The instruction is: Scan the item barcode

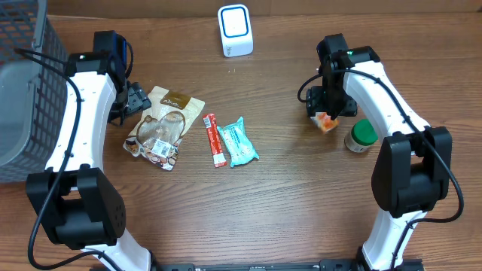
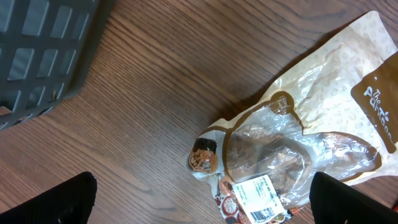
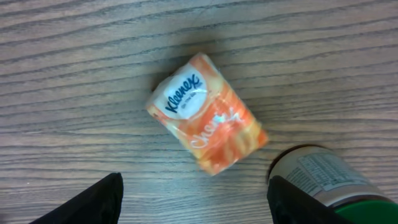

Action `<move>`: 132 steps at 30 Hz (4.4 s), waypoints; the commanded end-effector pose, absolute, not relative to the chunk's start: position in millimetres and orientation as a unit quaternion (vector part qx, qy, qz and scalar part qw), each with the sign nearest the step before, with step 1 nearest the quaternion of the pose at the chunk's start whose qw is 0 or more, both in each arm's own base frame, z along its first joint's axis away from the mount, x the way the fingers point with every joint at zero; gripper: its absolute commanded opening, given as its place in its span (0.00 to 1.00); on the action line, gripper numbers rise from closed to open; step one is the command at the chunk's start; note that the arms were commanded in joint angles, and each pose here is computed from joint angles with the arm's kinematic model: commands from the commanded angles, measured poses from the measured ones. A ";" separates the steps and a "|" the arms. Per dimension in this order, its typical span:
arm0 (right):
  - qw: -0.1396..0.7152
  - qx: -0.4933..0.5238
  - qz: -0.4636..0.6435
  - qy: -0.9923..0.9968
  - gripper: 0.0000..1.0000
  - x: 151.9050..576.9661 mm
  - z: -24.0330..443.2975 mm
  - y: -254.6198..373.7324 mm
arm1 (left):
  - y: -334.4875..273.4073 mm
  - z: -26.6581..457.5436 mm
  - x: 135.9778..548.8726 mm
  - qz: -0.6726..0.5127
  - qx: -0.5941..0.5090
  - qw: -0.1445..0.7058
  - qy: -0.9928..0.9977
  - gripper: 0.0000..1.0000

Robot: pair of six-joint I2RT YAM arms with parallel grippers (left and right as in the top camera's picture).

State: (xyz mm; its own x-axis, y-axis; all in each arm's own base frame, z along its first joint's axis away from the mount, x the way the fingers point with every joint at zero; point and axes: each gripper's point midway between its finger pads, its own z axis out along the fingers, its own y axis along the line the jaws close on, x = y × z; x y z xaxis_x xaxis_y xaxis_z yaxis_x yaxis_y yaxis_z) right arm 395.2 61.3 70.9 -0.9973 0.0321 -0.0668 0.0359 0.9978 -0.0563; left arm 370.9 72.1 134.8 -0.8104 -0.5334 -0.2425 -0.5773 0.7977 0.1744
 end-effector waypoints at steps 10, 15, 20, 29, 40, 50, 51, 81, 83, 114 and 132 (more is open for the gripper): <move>-0.017 -0.012 0.088 0.996 1.00 368.9 72.7 123.3 | 72.7 143.0 375.0 0.123 -0.294 0.105 0.942 1.00; -0.003 -0.013 0.091 0.996 1.00 375.5 72.8 125.0 | 72.7 143.0 375.0 0.123 -0.294 0.105 0.942 1.00; 0.029 -0.016 0.098 0.995 1.00 390.8 73.9 128.8 | 72.7 143.0 375.0 0.123 -0.294 0.105 0.942 1.00; 0.084 -0.021 0.111 0.990 1.00 417.4 78.3 135.4 | 72.7 143.0 375.0 0.123 -0.294 0.105 0.942 1.00; 0.099 -0.023 0.115 0.988 1.00 424.8 80.1 137.3 | 72.7 143.0 375.0 0.123 -0.294 0.105 0.942 1.00; 0.099 -0.023 0.115 0.988 1.00 424.8 80.1 137.3 | 72.7 143.0 375.0 0.123 -0.294 0.105 0.942 1.00; 0.099 -0.023 0.115 0.988 1.00 424.8 80.1 137.3 | 72.7 143.0 375.0 0.123 -0.294 0.105 0.942 1.00; 0.118 -0.003 0.168 0.979 1.00 436.3 88.1 155.3 | 72.7 143.0 375.0 0.123 -0.294 0.105 0.942 1.00; 0.078 0.035 0.248 0.965 1.00 425.3 96.8 180.0 | 72.7 143.0 375.0 0.123 -0.294 0.105 0.942 1.00; 0.118 -0.114 0.185 0.969 0.04 330.3 187.7 227.9 | 72.7 143.0 375.0 0.123 -0.294 0.105 0.942 1.00; 0.148 -0.091 0.085 0.981 0.15 335.5 157.1 242.3 | 72.7 143.0 375.0 0.123 -0.294 0.105 0.942 1.00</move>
State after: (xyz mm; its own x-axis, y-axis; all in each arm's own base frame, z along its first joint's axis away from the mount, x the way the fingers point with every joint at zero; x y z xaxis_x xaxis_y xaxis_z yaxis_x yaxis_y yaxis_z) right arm 330.2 244.4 172.4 -0.9334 -0.1610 -0.3208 -0.2235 0.9601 0.1683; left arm 370.9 72.1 134.8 -0.8104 -0.5334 -0.2425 -0.5773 0.7977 0.1744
